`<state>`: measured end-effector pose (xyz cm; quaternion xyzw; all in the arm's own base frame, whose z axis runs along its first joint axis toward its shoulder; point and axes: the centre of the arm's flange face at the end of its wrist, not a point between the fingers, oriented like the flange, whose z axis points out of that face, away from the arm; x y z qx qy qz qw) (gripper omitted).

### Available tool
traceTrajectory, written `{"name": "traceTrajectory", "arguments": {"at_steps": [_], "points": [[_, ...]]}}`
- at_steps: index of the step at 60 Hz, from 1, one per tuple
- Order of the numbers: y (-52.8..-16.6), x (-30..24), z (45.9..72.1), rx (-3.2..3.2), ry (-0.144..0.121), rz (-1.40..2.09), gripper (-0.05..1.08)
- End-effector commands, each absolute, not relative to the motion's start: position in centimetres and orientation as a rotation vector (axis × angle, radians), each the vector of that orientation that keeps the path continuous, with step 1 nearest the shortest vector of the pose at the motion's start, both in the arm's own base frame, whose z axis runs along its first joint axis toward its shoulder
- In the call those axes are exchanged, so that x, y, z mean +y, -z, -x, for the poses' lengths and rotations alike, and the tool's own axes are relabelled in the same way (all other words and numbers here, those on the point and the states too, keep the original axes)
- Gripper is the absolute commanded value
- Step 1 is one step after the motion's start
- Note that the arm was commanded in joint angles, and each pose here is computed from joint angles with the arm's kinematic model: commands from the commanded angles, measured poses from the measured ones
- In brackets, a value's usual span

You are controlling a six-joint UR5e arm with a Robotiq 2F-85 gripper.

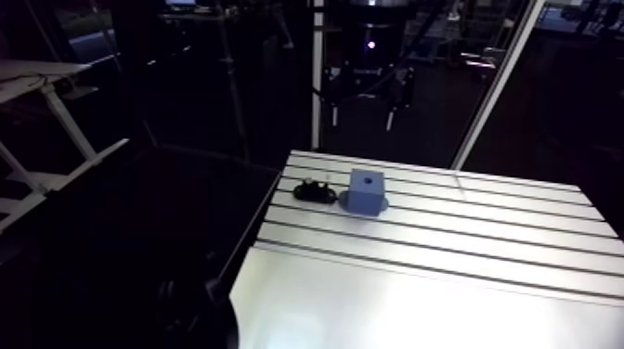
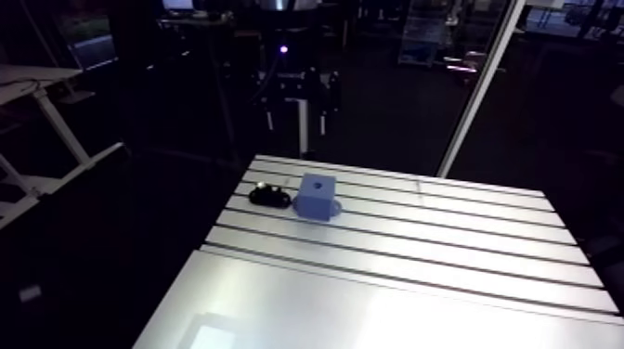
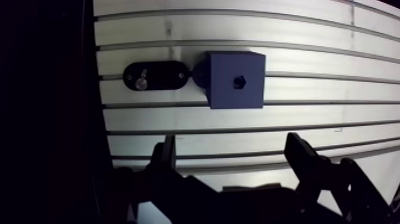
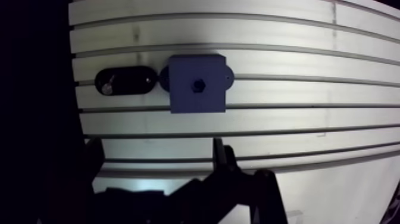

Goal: Pick up the M10 bolt and insert it into the hex recess until seated.

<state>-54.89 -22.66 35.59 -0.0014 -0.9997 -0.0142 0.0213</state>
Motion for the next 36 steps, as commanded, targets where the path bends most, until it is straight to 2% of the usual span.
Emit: {"name": "traceTrajectory", "arguments": {"at_steps": [1,3,4,5,6,7,8,9,10,14,36], "points": [[-33.2,-24.4,54.5,-3.075,0.037,0.012,0.01],[-32.9,-24.6,54.5,-3.071,0.04,0.018,0.01],[-32.6,-24.9,54.4,-3.068,0.053,0.02,0.01],[-32.6,-24.9,54.4,-3.068,0.053,0.02,0.01],[-32.3,-24.9,54.5,-3.065,0.072,0.025,0.01],[-32.3,-24.9,54.5,-3.065,0.072,0.025,0.01],[-32.0,-25.0,54.4,-3.06,0.094,0.028,0.01],[-32.0,-25.0,54.4,-3.06,0.094,0.028,0.01],[-31.9,-25.2,54.4,-3.05,0.11,0.035,0.01],[-31.6,-25.5,54.3,-3.029,0.125,0.049,0.01],[-30.2,-27.7,54.5,-2.981,0.1,0.008,0.01]]}}
